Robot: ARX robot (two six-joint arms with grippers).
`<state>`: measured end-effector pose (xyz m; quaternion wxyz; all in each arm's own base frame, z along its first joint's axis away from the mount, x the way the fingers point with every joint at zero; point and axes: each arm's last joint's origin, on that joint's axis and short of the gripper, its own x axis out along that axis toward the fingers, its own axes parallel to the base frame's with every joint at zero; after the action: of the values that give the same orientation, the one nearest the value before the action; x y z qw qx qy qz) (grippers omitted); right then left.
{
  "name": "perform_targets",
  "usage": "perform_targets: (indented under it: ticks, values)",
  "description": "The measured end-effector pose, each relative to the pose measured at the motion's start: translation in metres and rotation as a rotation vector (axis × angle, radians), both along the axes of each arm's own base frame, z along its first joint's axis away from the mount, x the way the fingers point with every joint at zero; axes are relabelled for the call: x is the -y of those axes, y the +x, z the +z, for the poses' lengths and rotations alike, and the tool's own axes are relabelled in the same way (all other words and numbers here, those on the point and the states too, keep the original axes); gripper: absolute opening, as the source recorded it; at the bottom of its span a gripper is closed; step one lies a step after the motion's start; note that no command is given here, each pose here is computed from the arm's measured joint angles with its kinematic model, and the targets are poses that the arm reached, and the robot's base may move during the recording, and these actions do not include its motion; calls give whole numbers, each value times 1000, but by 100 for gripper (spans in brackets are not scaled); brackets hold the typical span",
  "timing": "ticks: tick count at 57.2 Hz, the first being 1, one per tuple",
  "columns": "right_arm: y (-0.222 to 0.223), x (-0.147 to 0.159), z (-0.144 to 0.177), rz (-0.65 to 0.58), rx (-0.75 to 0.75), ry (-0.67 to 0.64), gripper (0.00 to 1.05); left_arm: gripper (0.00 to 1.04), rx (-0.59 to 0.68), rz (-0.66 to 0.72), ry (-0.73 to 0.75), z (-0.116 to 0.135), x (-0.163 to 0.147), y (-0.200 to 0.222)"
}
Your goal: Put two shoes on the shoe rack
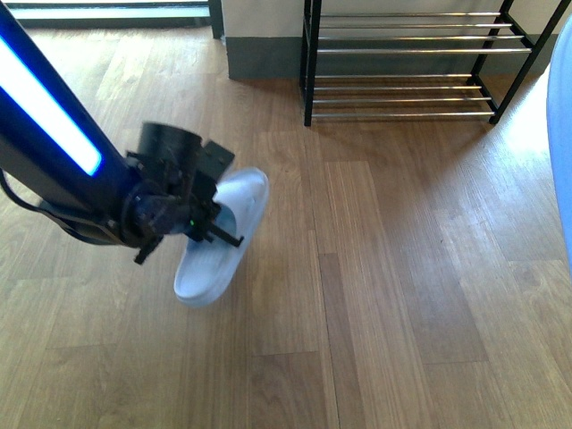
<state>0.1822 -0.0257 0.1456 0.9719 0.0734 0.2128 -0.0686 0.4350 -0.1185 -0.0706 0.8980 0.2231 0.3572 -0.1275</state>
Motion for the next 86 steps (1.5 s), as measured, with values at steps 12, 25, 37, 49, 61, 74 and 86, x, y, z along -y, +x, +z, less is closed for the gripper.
perform_targets:
  ticks: [12, 25, 37, 49, 61, 74, 86]
  values:
    - [0, 0, 0, 0, 0, 0, 1, 2, 132, 142, -18, 79, -34, -30]
    - [0, 0, 0, 0, 0, 0, 1, 2, 193, 251, -24, 132, -61, -83]
    - [0, 0, 0, 0, 0, 0, 1, 2, 265, 284, -34, 185, -76, -135]
    - [0, 0, 0, 0, 0, 0, 1, 2, 358, 421, -51, 228, -102, -199]
    - [0, 0, 0, -1, 0, 0, 1, 2, 373, 422, -67, 232, -102, -201]
    - [0, 0, 0, 0, 1, 0, 1, 2, 373, 425, -70, 232, -102, -202]
    - [0, 0, 0, 0, 2, 0, 1, 2, 373, 425, -71, 232, -102, -202]
